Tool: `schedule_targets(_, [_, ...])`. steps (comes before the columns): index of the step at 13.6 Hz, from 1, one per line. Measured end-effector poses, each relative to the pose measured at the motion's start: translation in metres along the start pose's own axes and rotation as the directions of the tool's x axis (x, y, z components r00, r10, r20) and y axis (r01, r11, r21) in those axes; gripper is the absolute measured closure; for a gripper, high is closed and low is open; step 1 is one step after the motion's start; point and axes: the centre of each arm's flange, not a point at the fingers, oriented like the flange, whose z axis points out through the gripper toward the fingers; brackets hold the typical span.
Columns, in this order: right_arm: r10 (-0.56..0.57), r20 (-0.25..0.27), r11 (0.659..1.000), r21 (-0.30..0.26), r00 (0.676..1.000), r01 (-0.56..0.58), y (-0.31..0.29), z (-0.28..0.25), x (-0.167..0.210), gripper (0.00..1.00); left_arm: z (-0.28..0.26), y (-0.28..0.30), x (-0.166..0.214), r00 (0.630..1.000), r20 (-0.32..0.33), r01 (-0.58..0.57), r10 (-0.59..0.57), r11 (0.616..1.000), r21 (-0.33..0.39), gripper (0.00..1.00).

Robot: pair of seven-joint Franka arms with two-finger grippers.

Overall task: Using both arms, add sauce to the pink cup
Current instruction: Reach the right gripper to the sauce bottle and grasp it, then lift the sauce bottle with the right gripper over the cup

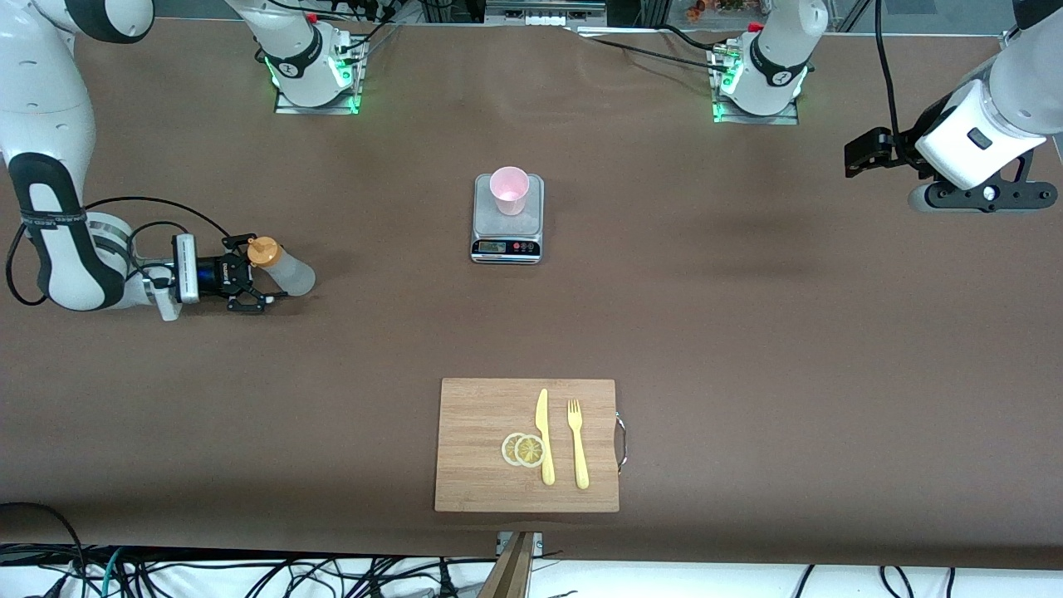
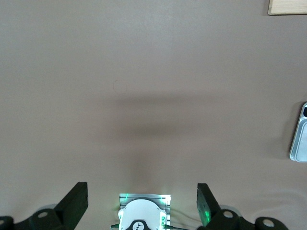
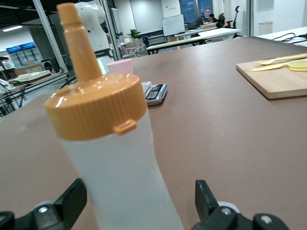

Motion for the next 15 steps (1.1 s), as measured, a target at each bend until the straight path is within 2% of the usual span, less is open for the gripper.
schedule_targets(5, [-0.002,-0.008,0.999,0.050,1.000,0.003,0.010,0.026,0.007,0.01,0.003,0.004,0.002,1.000,0.007,-0.007,0.007,1.000,0.001,0.00])
schedule_targets(6, [0.003,-0.006,0.999,0.050,1.000,-0.003,0.011,0.026,0.007,0.06,0.003,0.004,0.002,1.000,0.007,-0.007,0.007,1.000,0.001,0.00])
schedule_targets(8, [0.005,-0.001,0.999,0.049,1.000,-0.005,0.013,0.024,0.009,0.30,0.004,0.003,0.003,1.000,0.009,-0.006,0.006,1.000,0.001,0.00])
schedule_targets(10, [0.029,0.006,0.998,0.054,1.000,-0.030,0.015,0.025,0.011,0.48,0.005,0.003,0.003,1.000,0.011,-0.006,0.006,1.000,0.001,0.00])
schedule_targets(14, [0.093,0.026,0.993,0.072,0.995,-0.095,0.019,0.029,0.015,0.68,0.005,-0.002,0.004,1.000,0.012,0.003,-0.003,1.000,-0.001,0.00])
schedule_targets(15, [0.121,0.038,0.989,0.079,0.992,-0.123,0.022,0.032,0.019,0.68,0.005,-0.003,0.005,1.000,0.012,0.005,-0.005,1.000,-0.001,0.00])
